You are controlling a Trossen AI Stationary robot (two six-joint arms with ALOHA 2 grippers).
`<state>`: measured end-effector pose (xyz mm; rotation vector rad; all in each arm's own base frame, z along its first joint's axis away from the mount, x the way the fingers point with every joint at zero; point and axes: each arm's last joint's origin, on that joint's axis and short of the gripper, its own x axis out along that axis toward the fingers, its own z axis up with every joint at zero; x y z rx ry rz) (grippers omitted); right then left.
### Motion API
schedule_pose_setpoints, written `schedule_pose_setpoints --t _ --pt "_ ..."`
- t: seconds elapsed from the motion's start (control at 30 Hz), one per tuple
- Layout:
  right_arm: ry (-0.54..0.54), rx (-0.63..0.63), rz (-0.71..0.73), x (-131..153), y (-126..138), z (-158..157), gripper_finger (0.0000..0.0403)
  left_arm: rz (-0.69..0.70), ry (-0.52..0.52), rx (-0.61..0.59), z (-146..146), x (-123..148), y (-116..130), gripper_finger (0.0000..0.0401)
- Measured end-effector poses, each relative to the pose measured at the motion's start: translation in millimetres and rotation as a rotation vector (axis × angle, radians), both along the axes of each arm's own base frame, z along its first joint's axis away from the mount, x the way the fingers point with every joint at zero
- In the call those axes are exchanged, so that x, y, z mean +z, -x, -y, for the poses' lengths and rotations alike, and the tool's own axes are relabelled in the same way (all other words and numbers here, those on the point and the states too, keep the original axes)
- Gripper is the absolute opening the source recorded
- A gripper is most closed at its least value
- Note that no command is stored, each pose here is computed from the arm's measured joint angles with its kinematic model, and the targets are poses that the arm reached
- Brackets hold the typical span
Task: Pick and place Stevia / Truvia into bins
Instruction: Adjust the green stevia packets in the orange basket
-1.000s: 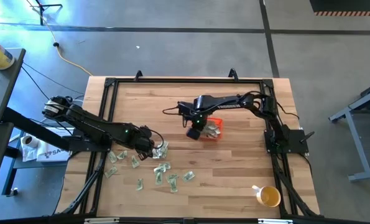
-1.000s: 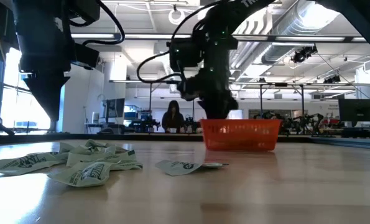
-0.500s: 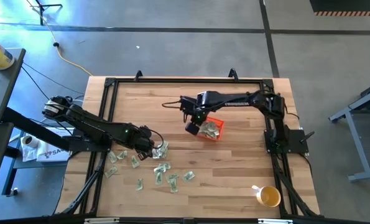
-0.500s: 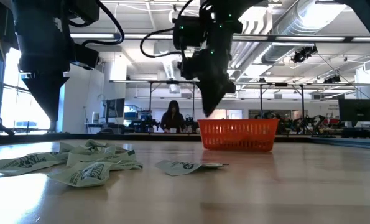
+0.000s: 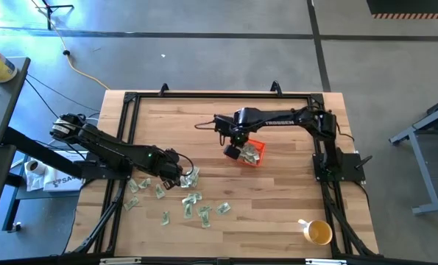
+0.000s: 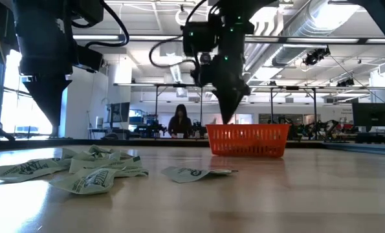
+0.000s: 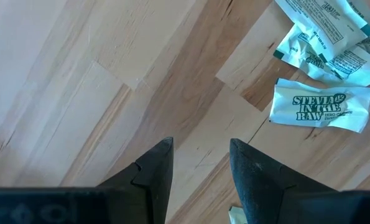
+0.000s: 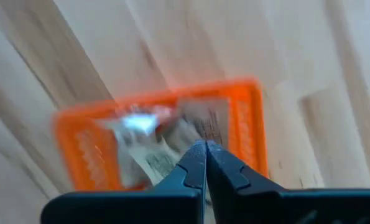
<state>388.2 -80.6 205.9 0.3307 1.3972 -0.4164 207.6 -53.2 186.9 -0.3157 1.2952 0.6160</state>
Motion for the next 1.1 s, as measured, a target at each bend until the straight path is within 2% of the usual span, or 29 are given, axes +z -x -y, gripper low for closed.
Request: schedule_pose_setpoints --t 0.17,0.3,0.43,0.6,0.83,1.0,1.1 --pt "0.058 -0.036 0.090 16 -1 1 0.0003 -0.001 0.000 0.000 0 0 0 0.0191" --pt "-0.050 -0.001 0.192 20 -8 -2 0.0001 0.002 0.000 0.000 0 0 0 0.0191" --pt "-0.088 0.041 0.219 11 -18 -15 0.0001 0.002 0.000 0.001 0 0 0 0.0191" --pt "-0.089 0.091 0.174 1 -21 -27 0.0001 0.001 0.000 0.001 0 0 0 0.0191" --pt "-0.036 0.107 0.038 -2 -10 -32 0.0000 0.004 -0.001 0.001 0 0 0 0.0191" --pt "-0.021 0.046 -0.133 -6 6 -22 0.0000 0.006 -0.008 0.001 0 0 0 0.0191" --pt "0.013 0.003 -0.156 -4 10 -15 0.0000 0.006 -0.008 0.001 0 0 0 0.0191"
